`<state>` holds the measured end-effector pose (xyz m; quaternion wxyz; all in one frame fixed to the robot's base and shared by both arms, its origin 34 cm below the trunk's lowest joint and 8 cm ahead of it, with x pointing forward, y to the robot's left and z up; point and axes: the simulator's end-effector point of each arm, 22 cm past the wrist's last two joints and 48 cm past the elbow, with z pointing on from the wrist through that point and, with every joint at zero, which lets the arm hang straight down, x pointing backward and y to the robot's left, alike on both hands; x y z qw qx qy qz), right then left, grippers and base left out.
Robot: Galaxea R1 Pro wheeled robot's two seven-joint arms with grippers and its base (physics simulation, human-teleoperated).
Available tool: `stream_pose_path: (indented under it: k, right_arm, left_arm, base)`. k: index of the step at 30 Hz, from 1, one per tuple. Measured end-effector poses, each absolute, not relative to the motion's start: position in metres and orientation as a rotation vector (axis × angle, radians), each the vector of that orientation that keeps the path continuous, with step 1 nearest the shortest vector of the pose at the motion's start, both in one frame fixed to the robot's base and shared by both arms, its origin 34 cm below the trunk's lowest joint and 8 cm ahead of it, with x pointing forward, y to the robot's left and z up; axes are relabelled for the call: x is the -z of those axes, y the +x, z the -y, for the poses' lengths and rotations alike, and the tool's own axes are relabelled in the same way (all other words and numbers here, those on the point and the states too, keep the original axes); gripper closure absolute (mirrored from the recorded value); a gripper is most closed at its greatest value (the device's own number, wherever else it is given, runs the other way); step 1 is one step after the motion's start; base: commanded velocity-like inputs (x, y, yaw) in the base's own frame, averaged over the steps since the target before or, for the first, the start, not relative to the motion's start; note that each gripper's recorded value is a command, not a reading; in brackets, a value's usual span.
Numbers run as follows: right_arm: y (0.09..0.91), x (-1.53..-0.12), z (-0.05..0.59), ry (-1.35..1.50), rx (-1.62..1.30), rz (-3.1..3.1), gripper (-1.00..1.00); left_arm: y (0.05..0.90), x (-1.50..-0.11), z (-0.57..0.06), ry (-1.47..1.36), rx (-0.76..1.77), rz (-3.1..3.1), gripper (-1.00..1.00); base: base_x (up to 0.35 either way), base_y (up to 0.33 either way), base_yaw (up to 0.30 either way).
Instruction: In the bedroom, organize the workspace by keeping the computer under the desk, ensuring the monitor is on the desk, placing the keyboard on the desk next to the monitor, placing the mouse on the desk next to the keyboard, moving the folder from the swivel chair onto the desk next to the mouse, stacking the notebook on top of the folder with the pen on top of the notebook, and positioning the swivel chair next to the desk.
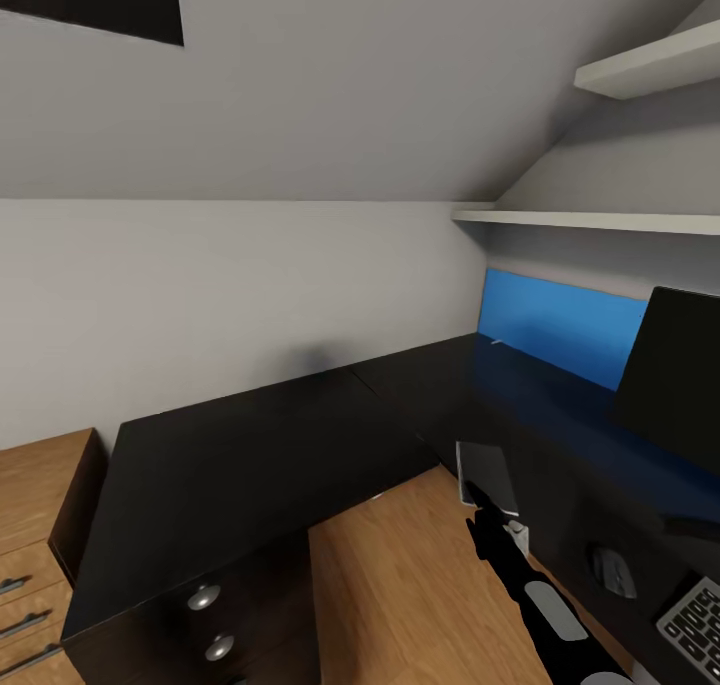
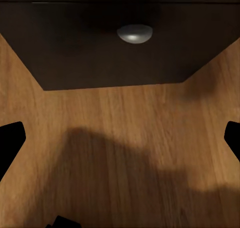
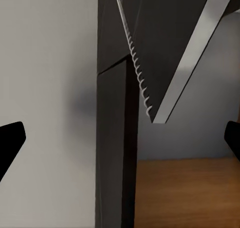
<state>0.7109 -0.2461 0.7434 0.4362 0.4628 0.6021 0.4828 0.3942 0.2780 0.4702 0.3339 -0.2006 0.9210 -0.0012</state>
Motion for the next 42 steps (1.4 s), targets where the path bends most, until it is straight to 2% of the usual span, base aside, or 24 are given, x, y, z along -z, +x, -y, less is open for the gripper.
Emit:
stream_pose_path:
  k: [10,42]
  right_arm:
    - [0.711,-0.743,0.247,1.16,-1.203,-1.493,-1.0]
    - [0.71,-0.74,0.262,1.28,-1.24,-1.395,-1.0]
  left_arm:
    - [0.394,-0.47,-0.278,-0.524,0.003,-2.404,-1.0]
    - [0.395,-0.47,-0.278,-0.524,0.002,-2.404,-1.0]
  base:
    - [0.085,0.0,0.0]
    - [0.002,0.0,0.0]
